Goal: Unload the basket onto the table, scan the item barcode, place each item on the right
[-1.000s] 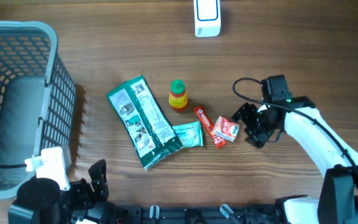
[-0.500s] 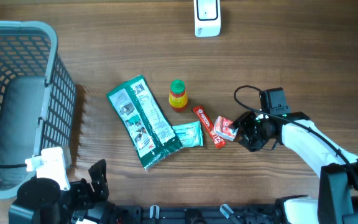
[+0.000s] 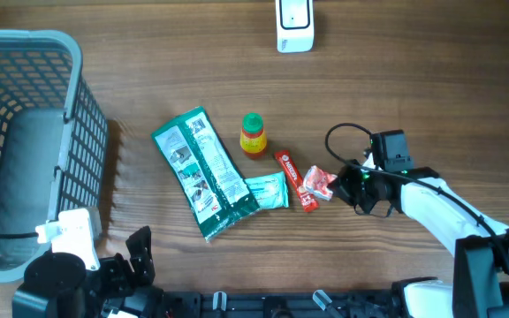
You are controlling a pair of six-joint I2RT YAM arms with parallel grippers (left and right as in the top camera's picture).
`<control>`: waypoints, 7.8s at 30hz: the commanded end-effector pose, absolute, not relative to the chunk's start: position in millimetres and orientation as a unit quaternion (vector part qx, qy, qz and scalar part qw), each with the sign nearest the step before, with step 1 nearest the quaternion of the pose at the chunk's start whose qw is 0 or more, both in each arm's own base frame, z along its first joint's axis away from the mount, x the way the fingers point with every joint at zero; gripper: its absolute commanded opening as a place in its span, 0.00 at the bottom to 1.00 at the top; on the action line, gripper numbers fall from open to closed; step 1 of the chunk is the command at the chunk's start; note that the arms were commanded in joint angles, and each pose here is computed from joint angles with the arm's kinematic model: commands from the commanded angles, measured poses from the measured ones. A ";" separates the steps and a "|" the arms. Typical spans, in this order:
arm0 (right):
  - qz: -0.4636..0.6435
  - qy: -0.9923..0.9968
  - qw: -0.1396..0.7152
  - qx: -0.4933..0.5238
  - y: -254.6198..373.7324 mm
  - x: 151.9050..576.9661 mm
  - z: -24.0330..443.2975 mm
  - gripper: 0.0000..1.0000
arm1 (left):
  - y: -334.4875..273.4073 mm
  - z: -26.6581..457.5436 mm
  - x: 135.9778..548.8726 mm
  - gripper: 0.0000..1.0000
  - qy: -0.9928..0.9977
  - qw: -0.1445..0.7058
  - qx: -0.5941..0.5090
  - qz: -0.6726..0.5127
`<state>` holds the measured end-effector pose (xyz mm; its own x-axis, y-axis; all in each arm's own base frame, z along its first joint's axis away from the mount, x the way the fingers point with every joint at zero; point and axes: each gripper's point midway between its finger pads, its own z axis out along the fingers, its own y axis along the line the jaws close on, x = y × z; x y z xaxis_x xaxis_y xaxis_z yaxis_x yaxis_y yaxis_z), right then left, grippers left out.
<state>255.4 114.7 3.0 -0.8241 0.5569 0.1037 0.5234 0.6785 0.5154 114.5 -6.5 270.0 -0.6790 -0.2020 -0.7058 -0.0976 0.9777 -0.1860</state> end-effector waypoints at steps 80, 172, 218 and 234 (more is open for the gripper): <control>0.606 0.601 -0.067 0.516 167.5 587.9 141.8 0.05 | -6.4 269.8 115.1 1.00 0.914 0.391 -0.088 -0.068; 0.405 0.801 -0.172 0.405 251.8 359.6 93.4 1.00 | -6.4 269.8 115.1 1.00 0.914 0.391 -0.088 -0.068; 0.011 0.977 0.213 0.002 151.4 376.4 84.3 0.52 | -6.4 269.8 115.1 1.00 0.914 0.391 -0.088 -0.068; 0.022 0.976 0.215 0.031 154.6 387.9 96.9 1.00 | -6.4 269.8 115.1 1.00 0.914 0.391 -0.088 -0.068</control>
